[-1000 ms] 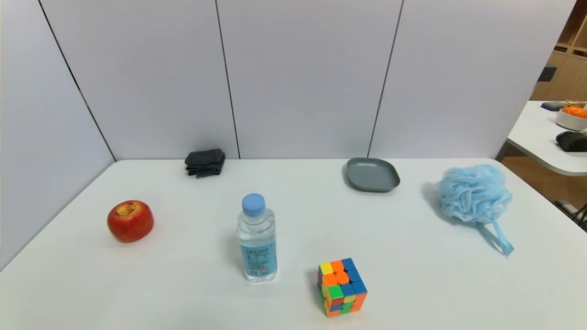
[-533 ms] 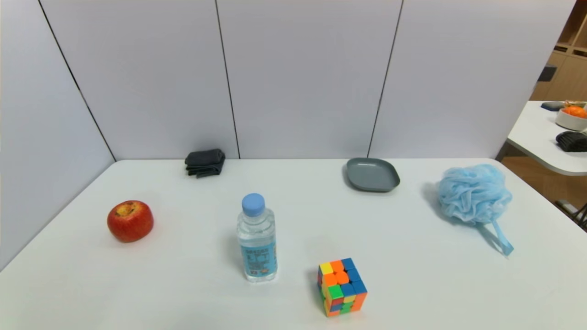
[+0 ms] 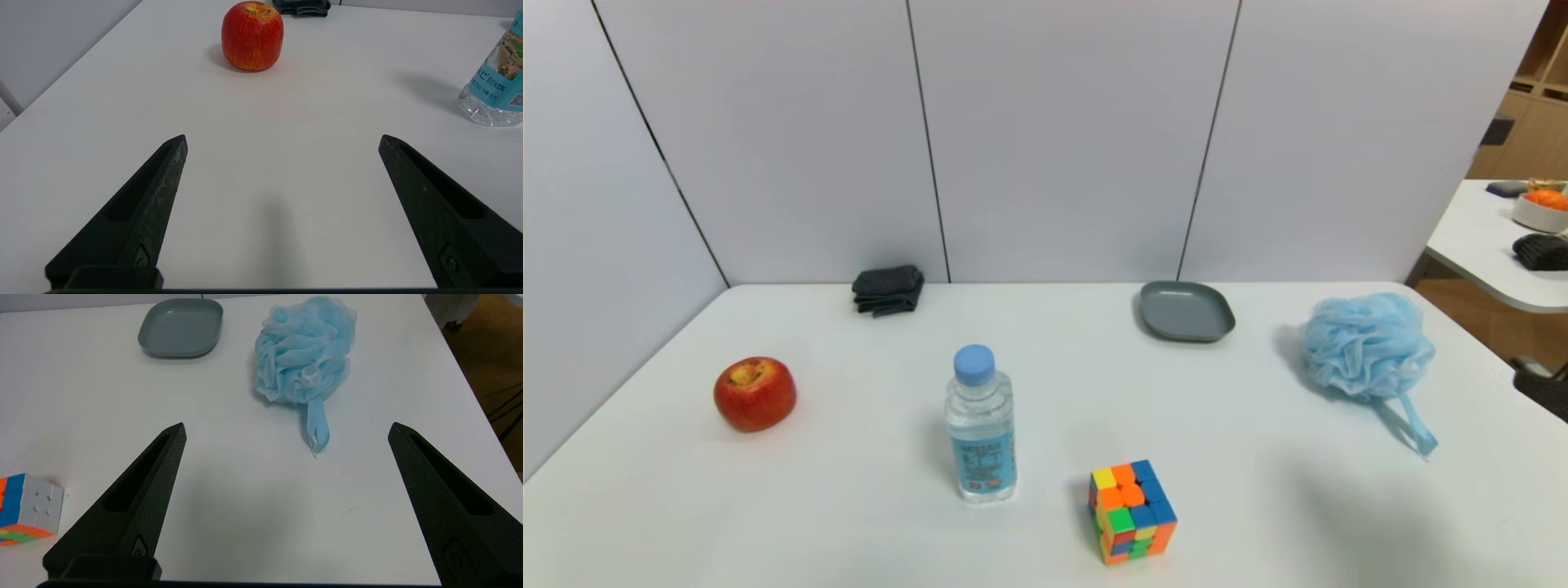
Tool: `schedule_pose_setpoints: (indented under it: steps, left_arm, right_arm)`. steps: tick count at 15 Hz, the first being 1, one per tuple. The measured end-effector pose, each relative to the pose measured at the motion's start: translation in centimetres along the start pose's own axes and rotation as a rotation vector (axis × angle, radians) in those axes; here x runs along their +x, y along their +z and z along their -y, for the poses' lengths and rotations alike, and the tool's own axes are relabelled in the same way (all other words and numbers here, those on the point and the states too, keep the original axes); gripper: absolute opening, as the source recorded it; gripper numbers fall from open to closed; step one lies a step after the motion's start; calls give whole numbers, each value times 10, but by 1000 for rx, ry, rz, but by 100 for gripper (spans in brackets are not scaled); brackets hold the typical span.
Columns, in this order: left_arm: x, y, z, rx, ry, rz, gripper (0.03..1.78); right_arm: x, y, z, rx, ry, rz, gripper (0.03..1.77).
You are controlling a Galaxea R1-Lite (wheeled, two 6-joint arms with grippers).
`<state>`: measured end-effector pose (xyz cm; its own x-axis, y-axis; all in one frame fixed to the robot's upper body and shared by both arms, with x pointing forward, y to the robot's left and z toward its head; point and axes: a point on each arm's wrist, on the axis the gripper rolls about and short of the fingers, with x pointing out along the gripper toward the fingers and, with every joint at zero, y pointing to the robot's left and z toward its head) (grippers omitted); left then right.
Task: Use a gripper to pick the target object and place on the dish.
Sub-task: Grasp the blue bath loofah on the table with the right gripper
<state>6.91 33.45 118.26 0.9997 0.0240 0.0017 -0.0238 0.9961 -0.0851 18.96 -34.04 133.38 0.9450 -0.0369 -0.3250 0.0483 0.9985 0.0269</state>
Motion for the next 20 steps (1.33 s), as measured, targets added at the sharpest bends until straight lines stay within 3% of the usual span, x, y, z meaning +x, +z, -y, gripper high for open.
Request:
schedule_pose_setpoints:
  steps: [5,10,15,20]
  left_arm:
    - [0,0,0,0,0,0,169]
    - [0,0,0,0,0,0,169]
    - [0,0,0,0,0,0,169]
    - [0,0,0,0,0,0,169]
  right_arm:
    - [109,64,3,10,-23,-187,171]
    - [207,78,11,19,-50,-307,171]
    - [238,70,18,20,-103,-518,171]
    - [255,56,19,15,-126,-574,171]
